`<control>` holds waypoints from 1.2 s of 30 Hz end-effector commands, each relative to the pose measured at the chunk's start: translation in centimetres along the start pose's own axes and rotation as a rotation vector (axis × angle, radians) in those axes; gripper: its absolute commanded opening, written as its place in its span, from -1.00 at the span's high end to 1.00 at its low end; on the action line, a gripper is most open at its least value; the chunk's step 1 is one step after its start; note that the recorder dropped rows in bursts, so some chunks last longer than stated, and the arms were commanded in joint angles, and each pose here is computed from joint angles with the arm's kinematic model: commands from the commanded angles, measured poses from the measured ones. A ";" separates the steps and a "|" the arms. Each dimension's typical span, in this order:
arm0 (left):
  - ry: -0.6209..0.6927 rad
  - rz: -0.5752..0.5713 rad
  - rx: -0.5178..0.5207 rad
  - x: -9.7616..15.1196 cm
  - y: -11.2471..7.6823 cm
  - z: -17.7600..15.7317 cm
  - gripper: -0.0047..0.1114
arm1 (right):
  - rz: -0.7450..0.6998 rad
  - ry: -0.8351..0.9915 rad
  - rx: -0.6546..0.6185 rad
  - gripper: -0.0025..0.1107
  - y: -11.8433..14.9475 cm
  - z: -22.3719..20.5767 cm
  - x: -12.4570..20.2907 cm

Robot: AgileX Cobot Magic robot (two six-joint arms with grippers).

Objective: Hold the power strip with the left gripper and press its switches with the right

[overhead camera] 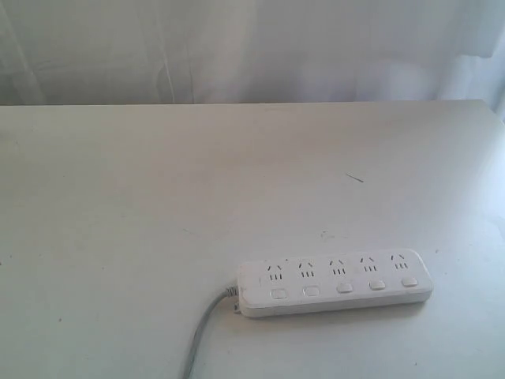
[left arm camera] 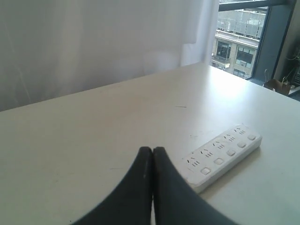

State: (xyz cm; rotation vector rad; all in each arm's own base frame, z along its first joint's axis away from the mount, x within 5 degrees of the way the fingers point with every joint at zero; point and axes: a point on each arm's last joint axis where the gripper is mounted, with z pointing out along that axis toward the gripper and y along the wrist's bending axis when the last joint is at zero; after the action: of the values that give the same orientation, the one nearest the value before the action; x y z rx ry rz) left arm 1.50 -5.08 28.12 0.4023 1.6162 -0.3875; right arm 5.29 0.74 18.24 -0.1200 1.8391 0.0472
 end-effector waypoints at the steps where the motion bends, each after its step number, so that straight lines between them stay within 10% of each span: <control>1: -0.017 -0.027 0.011 -0.2 -0.1 0.0 0.92 | 0.000 -0.008 0.000 0.96 0.0 0.0 0.1; 18: -0.038 -0.182 0.163 -0.5 -1.4 -0.1 0.92 | 0.000 -0.008 0.000 0.96 0.0 0.0 0.1; 27: 0.094 -0.314 -0.166 0.0 0.9 -0.8 0.92 | 0.000 -0.008 0.000 0.96 0.0 0.0 0.1; 32: -0.048 -0.628 -0.521 0.0 3.9 -1.8 0.92 | 0.000 -0.008 0.000 0.96 0.0 0.0 0.1; 36: -0.367 -0.363 -0.570 -2.8 5.0 -2.4 0.92 | 0.000 -0.008 0.000 0.96 0.0 0.0 0.1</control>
State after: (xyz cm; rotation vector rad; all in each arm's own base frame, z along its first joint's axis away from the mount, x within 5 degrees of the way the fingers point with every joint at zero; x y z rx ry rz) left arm 2.01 -0.24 29.55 -0.4679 1.5444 -0.3593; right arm 5.29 0.74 18.24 -0.1200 1.8391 0.0472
